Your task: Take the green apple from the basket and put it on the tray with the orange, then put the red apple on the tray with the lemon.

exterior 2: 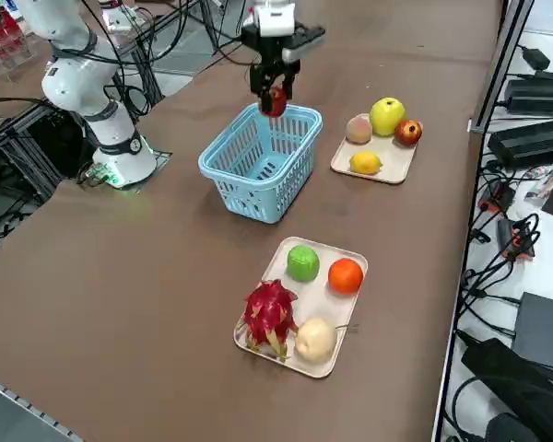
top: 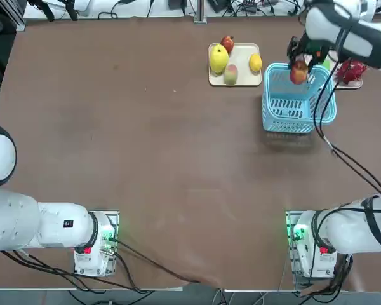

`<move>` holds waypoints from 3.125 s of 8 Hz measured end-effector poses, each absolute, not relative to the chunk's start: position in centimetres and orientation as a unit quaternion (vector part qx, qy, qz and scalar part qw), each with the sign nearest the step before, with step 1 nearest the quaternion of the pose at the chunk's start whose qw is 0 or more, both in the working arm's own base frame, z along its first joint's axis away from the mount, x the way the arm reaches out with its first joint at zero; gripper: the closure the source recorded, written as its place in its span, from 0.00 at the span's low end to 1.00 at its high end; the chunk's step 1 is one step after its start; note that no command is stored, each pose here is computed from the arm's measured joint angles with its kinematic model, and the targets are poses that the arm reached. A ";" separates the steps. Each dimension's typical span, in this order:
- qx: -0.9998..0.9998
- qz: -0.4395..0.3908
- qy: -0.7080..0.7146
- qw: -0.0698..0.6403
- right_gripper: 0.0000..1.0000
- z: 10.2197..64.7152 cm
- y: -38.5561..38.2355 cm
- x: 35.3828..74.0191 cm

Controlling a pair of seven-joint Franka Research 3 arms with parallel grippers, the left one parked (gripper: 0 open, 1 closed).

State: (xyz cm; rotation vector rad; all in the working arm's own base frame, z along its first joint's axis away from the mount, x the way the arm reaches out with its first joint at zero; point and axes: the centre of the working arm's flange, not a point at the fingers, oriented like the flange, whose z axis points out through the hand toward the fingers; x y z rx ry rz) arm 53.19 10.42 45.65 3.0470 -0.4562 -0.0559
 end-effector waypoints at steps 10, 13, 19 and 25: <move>0.987 0.042 -0.153 -0.003 0.14 28.0 23.9 68.2; 0.990 0.039 -0.138 0.008 0.14 25.5 25.2 67.9; 0.988 0.054 -0.147 0.001 0.00 23.7 26.6 67.8; 0.982 0.065 -0.177 0.020 0.00 34.0 21.3 69.9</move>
